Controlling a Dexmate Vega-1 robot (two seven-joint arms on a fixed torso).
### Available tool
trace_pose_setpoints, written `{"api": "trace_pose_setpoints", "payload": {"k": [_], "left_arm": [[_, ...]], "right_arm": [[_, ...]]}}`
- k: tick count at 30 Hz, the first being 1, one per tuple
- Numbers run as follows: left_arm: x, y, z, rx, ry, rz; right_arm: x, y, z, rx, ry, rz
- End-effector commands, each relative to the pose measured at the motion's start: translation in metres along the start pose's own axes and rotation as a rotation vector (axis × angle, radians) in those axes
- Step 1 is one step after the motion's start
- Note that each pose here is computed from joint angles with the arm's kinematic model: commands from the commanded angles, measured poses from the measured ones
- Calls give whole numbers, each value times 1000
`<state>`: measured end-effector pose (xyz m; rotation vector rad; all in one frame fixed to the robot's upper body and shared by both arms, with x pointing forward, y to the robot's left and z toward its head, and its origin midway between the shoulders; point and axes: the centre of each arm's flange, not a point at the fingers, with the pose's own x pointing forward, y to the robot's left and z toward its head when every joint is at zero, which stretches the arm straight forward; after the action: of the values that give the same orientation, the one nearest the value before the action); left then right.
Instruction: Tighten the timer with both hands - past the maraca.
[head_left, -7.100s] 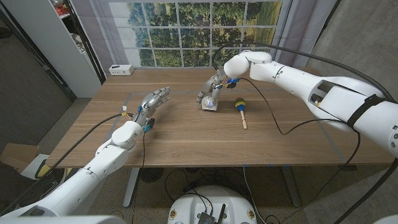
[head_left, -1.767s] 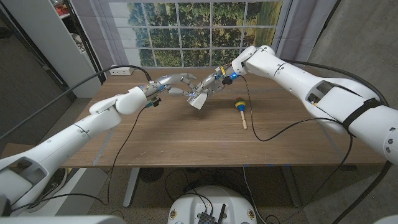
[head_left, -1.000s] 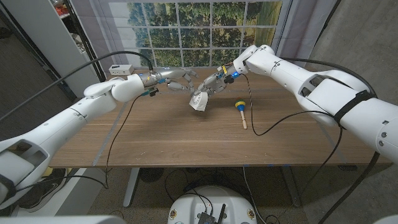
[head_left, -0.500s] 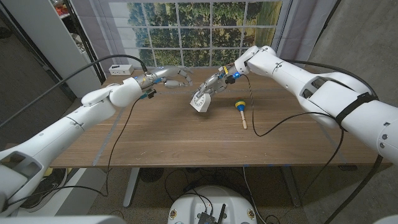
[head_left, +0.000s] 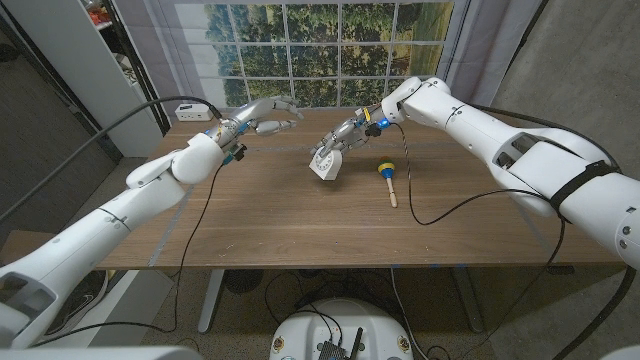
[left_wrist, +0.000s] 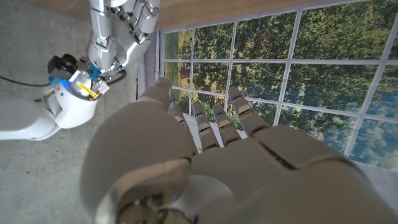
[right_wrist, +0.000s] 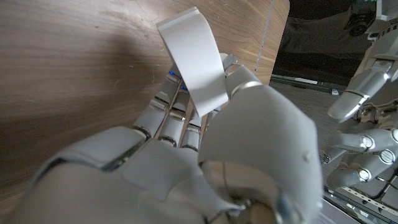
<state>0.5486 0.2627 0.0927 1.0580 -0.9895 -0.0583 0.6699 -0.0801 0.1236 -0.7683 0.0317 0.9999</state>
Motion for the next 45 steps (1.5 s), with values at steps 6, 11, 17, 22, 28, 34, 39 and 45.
{"api": "trace_pose_setpoints", "payload": {"k": [6,11,17,22,28,34,39,45], "left_arm": [[-41,-43,-68,-707,287,172],[-49,-54,-88,-774,316,77],[-48,-57,-91,-699,314,37],[-46,-60,-85,-640,313,10],[-47,-64,-77,-571,307,0],[-47,-67,-71,-506,292,-1],[-47,-70,-68,-491,292,0],[-48,-71,-66,-454,293,-6]], "right_arm": [[-11,11,2,-93,-82,-156],[-10,18,2,-135,-100,-202],[-7,28,-4,-187,-109,-234],[-1,39,-7,-284,-119,-264],[9,54,-9,-435,-107,-287],[21,69,-10,-588,-79,-299],[29,73,-10,-667,-43,-283],[38,73,-11,-726,1,-227]]}}
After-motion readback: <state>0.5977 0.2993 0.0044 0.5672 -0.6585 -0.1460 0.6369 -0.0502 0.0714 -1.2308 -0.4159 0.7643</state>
